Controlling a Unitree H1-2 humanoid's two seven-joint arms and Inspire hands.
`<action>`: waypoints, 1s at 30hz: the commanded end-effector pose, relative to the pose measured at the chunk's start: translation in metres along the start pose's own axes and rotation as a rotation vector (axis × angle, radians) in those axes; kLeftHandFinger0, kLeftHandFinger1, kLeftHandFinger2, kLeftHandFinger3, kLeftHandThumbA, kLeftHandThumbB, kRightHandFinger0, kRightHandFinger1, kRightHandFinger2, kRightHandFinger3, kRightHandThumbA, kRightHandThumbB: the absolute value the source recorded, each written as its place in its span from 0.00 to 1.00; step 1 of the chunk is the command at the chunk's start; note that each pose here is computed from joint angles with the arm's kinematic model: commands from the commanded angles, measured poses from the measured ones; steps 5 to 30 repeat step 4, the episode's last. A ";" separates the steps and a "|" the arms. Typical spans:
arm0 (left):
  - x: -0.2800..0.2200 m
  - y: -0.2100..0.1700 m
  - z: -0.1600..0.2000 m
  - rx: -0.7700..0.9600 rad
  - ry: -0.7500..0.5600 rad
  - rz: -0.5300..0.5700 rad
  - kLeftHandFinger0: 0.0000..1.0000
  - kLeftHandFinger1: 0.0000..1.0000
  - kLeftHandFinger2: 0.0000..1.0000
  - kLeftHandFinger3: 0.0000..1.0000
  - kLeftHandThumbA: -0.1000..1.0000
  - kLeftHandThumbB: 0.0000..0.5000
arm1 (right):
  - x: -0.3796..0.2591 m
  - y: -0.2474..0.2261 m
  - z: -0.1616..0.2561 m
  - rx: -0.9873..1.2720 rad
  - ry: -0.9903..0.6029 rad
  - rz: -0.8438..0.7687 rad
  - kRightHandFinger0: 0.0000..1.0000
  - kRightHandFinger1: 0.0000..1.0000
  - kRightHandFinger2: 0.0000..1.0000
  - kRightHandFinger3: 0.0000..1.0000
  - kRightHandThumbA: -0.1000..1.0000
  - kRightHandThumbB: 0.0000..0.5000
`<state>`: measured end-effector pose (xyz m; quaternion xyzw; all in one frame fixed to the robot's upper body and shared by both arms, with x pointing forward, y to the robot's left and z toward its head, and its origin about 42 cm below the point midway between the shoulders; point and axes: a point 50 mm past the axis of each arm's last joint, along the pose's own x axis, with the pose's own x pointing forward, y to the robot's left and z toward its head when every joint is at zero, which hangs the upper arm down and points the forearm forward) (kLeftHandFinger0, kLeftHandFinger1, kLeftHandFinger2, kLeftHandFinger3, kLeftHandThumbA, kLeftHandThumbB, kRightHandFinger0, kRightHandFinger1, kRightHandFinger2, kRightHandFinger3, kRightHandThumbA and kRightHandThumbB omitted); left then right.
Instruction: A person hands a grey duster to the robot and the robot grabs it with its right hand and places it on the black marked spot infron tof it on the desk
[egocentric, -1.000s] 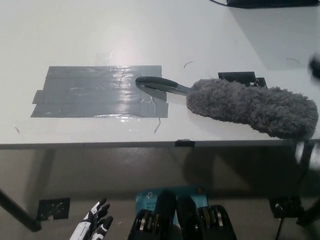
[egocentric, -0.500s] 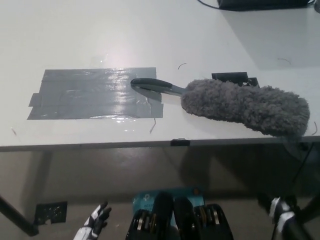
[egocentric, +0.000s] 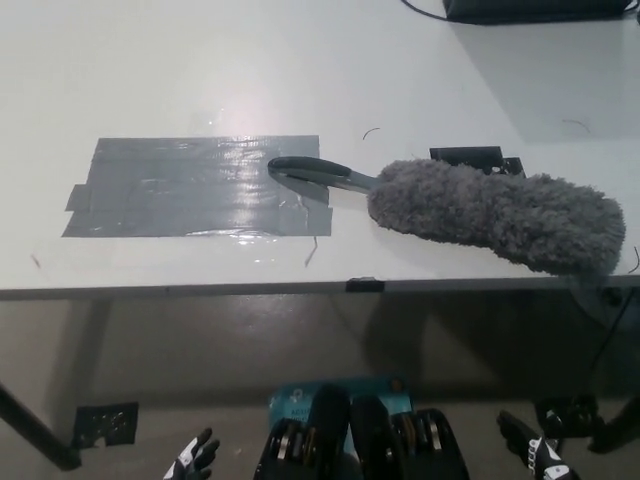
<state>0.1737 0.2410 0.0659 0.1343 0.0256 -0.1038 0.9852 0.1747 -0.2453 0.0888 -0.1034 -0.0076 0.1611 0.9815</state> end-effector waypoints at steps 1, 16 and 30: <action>0.029 0.009 0.019 0.027 -0.109 0.037 1.00 1.00 1.00 1.00 1.00 0.58 | 0.031 -0.014 0.020 -0.031 -0.152 -0.023 1.00 1.00 1.00 1.00 1.00 0.93; 0.033 0.013 0.020 0.026 -0.116 0.038 1.00 1.00 1.00 1.00 1.00 0.53 | 0.037 -0.013 0.022 -0.025 -0.161 -0.034 1.00 1.00 1.00 1.00 1.00 0.96; 0.033 0.013 0.020 0.026 -0.116 0.038 1.00 1.00 1.00 1.00 1.00 0.53 | 0.037 -0.013 0.022 -0.025 -0.161 -0.034 1.00 1.00 1.00 1.00 1.00 0.96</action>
